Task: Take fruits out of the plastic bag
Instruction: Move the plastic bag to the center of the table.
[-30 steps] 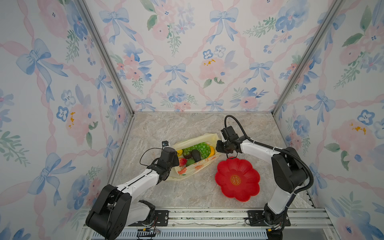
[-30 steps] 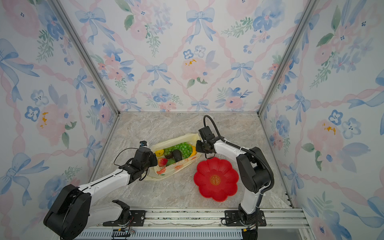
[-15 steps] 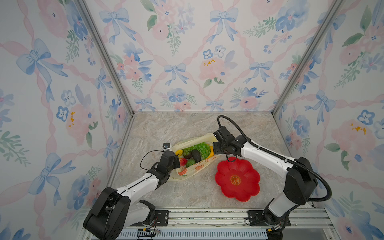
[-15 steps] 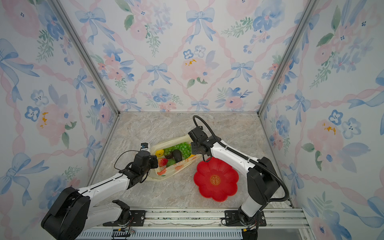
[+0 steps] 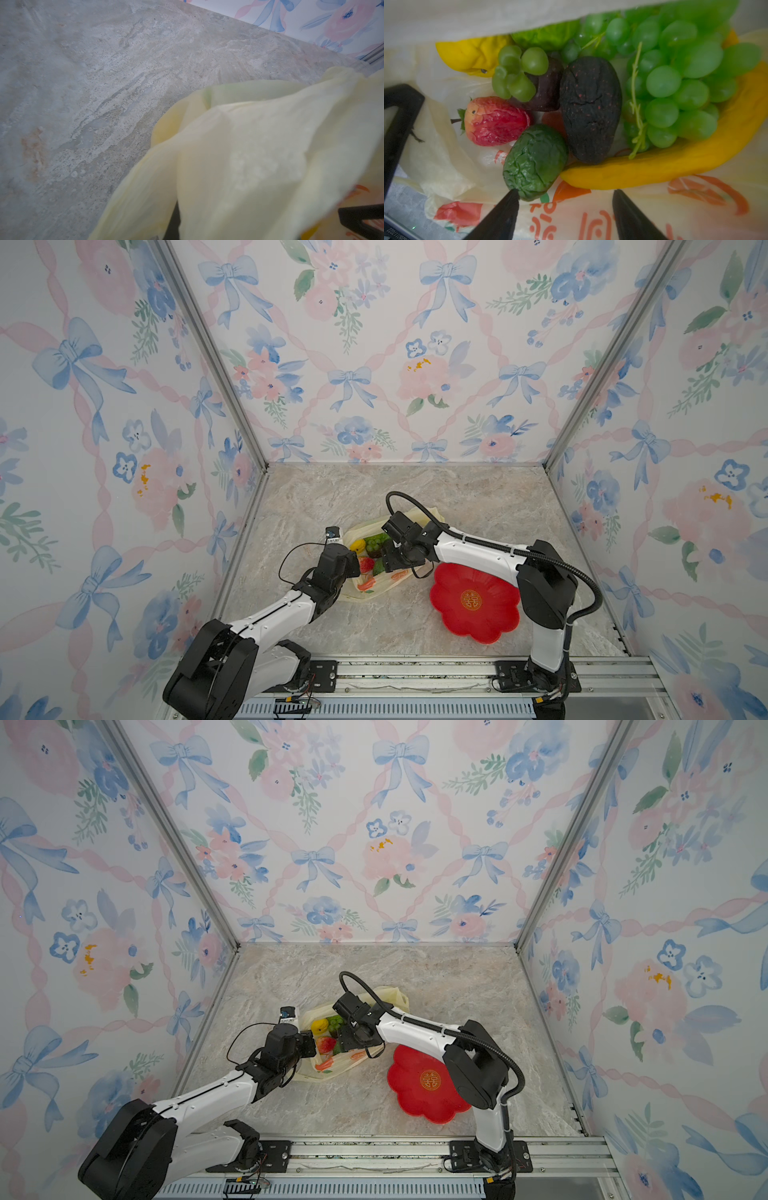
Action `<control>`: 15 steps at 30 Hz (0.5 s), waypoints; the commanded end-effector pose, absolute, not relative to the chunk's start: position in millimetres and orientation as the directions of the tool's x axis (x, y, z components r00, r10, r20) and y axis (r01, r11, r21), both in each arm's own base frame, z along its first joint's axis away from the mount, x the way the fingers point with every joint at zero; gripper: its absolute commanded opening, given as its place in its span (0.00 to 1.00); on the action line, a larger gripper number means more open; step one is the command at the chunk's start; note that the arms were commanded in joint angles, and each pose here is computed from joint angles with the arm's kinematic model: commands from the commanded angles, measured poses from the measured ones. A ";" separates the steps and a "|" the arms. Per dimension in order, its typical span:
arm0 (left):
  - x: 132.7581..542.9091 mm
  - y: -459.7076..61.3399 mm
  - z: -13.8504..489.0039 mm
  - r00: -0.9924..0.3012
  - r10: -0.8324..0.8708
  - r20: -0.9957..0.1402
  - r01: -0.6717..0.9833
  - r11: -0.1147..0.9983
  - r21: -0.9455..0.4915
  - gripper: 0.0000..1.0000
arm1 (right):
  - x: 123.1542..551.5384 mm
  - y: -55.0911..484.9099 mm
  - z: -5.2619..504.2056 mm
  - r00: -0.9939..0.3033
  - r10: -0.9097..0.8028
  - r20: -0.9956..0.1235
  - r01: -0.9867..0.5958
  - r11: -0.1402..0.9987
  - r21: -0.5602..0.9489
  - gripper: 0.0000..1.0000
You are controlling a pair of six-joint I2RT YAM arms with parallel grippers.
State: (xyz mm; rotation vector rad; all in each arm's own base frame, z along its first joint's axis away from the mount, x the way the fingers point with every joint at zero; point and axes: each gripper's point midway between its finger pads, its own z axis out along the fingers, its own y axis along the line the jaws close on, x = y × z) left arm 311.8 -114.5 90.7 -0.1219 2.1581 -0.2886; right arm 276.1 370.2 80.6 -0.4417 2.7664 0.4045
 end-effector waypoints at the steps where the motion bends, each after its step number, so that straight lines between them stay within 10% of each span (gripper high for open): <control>1: 309.5 -118.4 93.4 -0.561 -0.205 -0.802 0.039 0.961 -0.273 0.09 | 261.9 380.0 75.6 -0.927 -0.220 -0.304 -0.308 0.909 0.281 0.75; 15: 308.4 -116.7 92.4 -0.559 -0.202 -0.804 0.035 0.963 -0.267 0.08 | 238.3 352.9 58.5 -0.938 -0.223 -0.265 -0.286 0.931 0.227 0.76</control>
